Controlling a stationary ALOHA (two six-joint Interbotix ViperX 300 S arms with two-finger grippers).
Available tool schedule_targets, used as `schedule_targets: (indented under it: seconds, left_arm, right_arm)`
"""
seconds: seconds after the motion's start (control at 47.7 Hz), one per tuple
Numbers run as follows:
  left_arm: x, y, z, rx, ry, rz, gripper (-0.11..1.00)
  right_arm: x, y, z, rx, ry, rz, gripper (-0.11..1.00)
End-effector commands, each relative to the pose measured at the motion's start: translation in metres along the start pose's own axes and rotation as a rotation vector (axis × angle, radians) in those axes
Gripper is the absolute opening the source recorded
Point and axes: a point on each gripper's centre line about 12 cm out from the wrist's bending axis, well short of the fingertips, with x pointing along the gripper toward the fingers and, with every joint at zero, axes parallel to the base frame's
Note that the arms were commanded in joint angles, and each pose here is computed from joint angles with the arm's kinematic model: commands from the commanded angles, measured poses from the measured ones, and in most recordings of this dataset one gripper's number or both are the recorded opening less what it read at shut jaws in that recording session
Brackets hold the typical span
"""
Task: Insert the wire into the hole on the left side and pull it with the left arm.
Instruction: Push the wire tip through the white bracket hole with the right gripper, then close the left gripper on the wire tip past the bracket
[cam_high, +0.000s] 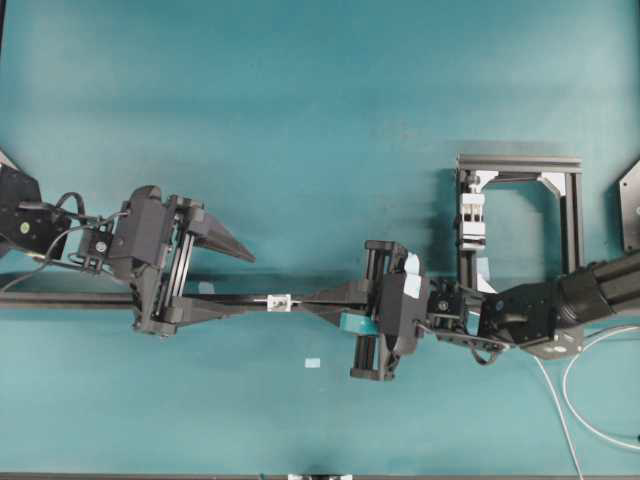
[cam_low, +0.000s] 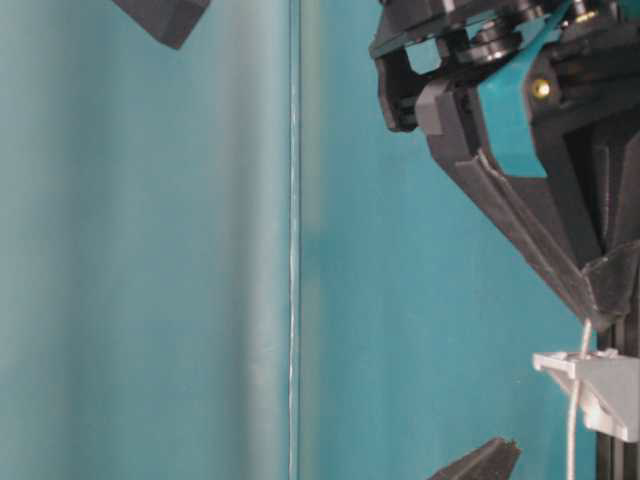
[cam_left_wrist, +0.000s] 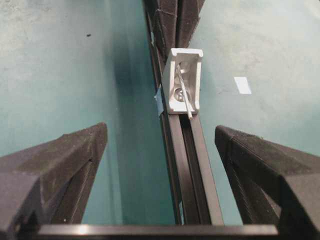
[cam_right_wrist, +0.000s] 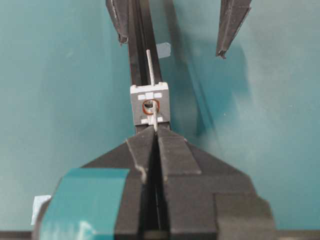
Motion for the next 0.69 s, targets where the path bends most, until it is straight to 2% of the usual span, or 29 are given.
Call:
schedule_targets:
  seconds: [0.0, 0.105, 0.44, 0.67]
  left_arm:
    - [0.003, -0.003, 0.009, -0.015, -0.028, -0.010, 0.51]
    - [0.005, -0.003, 0.010, -0.049, -0.015, -0.009, 0.51]
    - [0.022, -0.007, 0.017, -0.097, 0.049, -0.002, 0.51]
    - [0.023, -0.008, 0.018, -0.122, 0.052, -0.001, 0.51]
  right_arm:
    - [0.004, -0.001, 0.011, 0.016, -0.024, -0.003, 0.05]
    - [0.004, -0.001, 0.012, 0.018, -0.025, -0.004, 0.05]
    - [0.005, -0.002, 0.011, 0.019, -0.014, -0.006, 0.05]
    - [0.005, -0.002, 0.011, 0.014, -0.014, -0.006, 0.05]
